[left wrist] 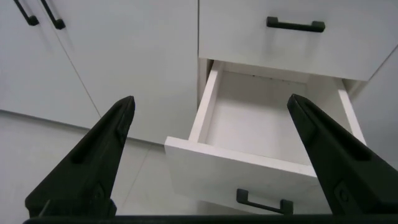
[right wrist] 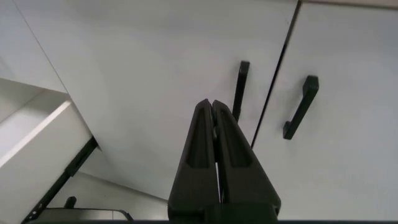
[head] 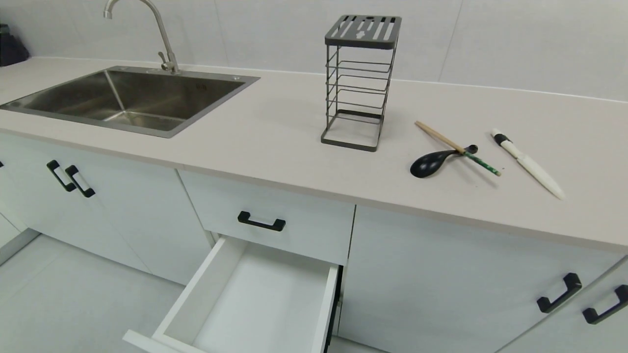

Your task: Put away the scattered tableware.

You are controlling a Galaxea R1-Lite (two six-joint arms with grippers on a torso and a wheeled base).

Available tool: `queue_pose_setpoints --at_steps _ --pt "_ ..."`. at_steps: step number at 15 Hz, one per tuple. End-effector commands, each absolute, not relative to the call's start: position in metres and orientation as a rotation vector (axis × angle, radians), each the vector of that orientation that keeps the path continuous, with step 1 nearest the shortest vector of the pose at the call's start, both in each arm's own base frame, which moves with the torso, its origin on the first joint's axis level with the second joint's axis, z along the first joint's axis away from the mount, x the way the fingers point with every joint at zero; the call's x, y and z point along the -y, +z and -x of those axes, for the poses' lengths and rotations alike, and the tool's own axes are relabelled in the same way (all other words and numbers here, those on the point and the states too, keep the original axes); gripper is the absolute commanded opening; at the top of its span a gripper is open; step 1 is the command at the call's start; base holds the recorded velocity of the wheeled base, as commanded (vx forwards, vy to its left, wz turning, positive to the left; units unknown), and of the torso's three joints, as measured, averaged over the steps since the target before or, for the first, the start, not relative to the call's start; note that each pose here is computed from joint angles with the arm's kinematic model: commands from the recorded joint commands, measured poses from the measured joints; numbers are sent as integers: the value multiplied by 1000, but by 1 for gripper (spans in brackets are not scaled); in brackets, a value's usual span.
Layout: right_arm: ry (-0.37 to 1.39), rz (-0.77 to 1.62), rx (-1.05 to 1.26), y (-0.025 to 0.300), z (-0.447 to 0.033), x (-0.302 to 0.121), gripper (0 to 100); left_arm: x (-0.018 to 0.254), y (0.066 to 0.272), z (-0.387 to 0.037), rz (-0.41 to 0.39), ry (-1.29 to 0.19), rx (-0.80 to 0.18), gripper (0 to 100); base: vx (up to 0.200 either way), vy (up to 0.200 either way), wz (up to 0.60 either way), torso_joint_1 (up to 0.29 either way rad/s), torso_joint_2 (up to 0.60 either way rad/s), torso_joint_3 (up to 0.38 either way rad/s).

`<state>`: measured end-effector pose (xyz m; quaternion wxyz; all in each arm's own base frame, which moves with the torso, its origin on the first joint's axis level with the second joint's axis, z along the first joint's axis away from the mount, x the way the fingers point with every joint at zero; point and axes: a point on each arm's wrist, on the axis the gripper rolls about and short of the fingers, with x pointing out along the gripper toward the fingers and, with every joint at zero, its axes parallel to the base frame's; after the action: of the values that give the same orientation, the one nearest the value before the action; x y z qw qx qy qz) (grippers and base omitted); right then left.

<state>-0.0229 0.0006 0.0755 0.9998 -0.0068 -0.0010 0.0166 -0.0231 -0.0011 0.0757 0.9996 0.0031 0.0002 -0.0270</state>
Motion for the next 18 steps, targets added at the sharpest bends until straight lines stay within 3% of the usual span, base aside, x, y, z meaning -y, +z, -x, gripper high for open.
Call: queue_pose_setpoints --at_steps 1,3,14,18 --pt "34 14 2 76 23 -1 0 1 76 23 -6 -54 -1 100 0 0 0 71 -471 -222" --pt "34 12 2 76 23 -1 0 1 76 23 -6 -54 -1 100 0 0 0 112 -501 -217" --pt "34 12 2 76 23 -1 0 1 76 23 -6 -54 -1 100 0 0 0 319 -513 -247" --pt "37 14 2 76 23 -1 0 1 76 23 -6 -54 -1 100 0 0 0 118 -234 -113"
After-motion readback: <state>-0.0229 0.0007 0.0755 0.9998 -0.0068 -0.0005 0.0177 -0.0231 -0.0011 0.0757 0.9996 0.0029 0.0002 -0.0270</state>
